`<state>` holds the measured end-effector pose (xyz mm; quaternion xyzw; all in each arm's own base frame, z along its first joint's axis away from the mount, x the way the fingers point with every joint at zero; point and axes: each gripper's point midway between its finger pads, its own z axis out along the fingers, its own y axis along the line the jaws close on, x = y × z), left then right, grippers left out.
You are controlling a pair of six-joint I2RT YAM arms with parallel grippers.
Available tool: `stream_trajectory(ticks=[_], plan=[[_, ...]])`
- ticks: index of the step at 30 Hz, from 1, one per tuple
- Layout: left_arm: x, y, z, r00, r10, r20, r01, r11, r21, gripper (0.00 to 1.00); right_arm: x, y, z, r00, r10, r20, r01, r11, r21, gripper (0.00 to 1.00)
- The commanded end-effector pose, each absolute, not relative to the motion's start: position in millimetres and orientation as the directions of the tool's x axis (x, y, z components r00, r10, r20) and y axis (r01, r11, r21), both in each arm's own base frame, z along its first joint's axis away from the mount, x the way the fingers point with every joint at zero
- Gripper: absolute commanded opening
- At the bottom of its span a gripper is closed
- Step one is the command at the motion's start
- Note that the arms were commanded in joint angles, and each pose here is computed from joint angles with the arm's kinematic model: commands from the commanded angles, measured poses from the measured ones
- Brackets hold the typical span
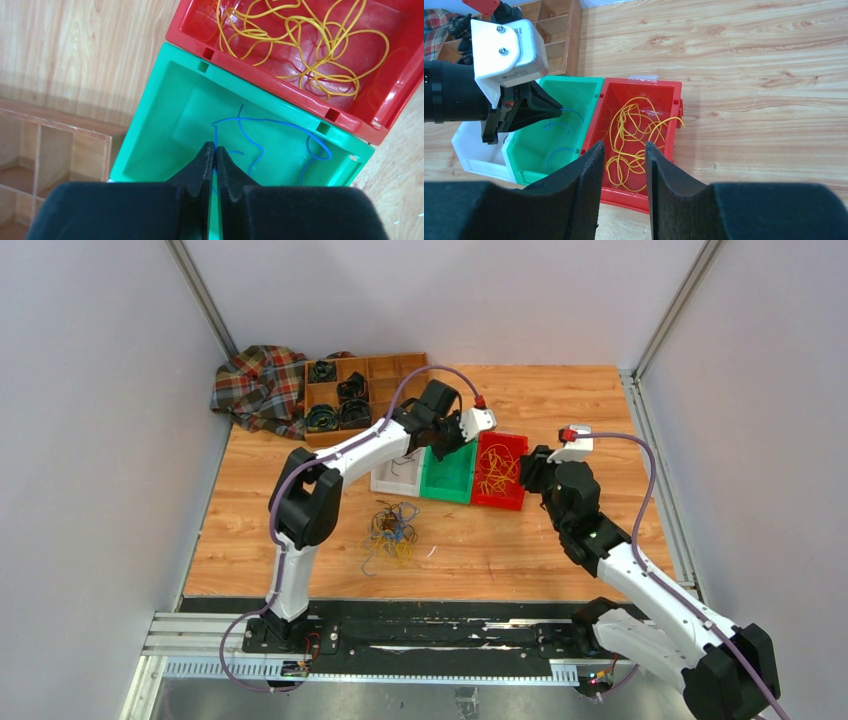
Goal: Untangle the cables
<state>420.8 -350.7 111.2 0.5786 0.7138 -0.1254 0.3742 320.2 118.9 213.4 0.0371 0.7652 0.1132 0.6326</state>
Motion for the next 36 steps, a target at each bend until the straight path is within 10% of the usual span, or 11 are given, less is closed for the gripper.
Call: stream_trajectory(ticks=[1,5,15,28,36], plan=[[426,-354,116,-0.055,0.726,-0.685,0.904,0.327,0.273,0.2,319,113,220,-0.19,0.2,-0.961,-0.075,0.973,0.217,0.35],[418,-343,144,-0.053,0.742,-0.669,0.903,0.322,0.285,0.51,319,116,228,-0.186,0.191,-0.964,-0.101,0.972,0.212,0.35],[377,-298,219,-0.065,0.777,-0.626,0.896,0.321,0.306,0.84,322,126,236,-0.21,0.183,-0.96,-0.14,0.967,0.215,0.34],[264,-217,169,-0.194,0.727,-0.659,0.973,0.23,-0.032,0.76,323,168,219,-0.284,0.169,-0.944,-0.289,0.924,0.252,0.36],[280,-236,116,-0.191,0.749,-0.635,0.98,0.177,-0.086,0.67,322,170,217,-0.296,0.162,-0.941,-0.295,0.922,0.252,0.33]])
